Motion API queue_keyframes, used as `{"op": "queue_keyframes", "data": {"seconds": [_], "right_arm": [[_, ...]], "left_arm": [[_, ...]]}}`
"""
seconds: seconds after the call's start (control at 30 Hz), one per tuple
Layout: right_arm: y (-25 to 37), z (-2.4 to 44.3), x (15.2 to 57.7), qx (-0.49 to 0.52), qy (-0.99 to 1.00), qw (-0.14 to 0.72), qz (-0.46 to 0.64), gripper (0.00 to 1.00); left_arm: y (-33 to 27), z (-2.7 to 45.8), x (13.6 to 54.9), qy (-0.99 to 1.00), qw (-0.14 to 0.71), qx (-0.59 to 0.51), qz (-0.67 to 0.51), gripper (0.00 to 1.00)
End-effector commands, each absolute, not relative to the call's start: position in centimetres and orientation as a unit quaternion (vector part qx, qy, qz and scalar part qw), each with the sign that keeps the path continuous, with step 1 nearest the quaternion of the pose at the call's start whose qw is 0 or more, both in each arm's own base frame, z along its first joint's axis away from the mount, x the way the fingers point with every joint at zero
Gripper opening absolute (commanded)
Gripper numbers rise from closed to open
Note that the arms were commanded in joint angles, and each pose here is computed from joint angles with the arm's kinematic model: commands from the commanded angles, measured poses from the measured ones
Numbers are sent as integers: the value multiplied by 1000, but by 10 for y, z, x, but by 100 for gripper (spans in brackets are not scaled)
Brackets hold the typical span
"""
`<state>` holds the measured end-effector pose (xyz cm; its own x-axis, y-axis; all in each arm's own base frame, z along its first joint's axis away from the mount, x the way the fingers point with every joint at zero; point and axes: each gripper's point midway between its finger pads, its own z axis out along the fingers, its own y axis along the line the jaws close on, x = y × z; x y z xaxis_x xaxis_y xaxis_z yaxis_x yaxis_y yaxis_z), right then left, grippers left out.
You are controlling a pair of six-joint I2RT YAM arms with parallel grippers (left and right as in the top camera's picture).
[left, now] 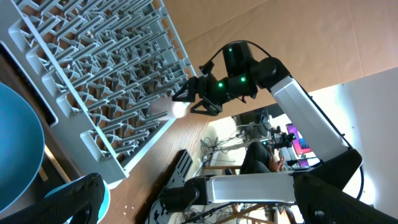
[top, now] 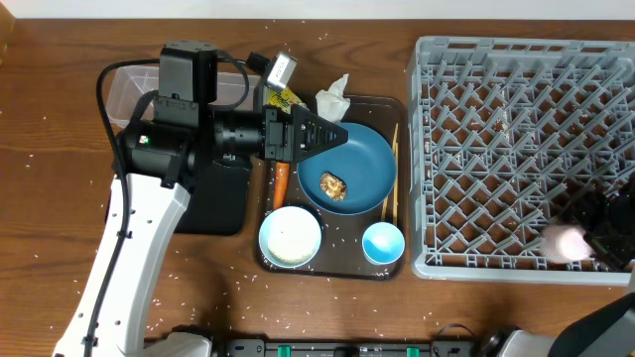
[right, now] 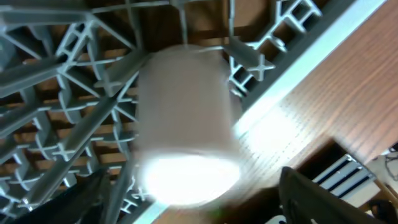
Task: Sort waste into correct bins and load items into the dishwasher rack
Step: 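Reach the left gripper to the light-blue cup and grasp it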
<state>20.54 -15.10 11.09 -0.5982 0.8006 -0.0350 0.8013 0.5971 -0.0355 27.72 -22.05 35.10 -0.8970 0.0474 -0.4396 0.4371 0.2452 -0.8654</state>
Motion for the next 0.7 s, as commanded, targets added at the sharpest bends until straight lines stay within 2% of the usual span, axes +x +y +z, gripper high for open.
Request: {"op": "queue_keyframes", "data": {"seconds": [0.0,0.13,0.37,0.5,0.57,0.67], "right_arm": [[-151,116,210,452,892,20,-13,80],[-145,135,221,431,900,59,10,82],[-79,239,269,248,911,266,195,81],[-64,274,265,210,897,331,203,82],[-60,283,260,204,894,346,198,82],[-57,290,255,202,891,358,194,82]], "left_arm": [[-220,356,276,769,169,161,-595,98],[-220,356,275,768,170,164,-595,98],[-246,340,255,776,177,233,-559,100],[-238,277,259,879,175,207,-393,99],[-223,248,258,921,168,193,-295,95],[-208,217,248,951,148,186,-197,93]]}}
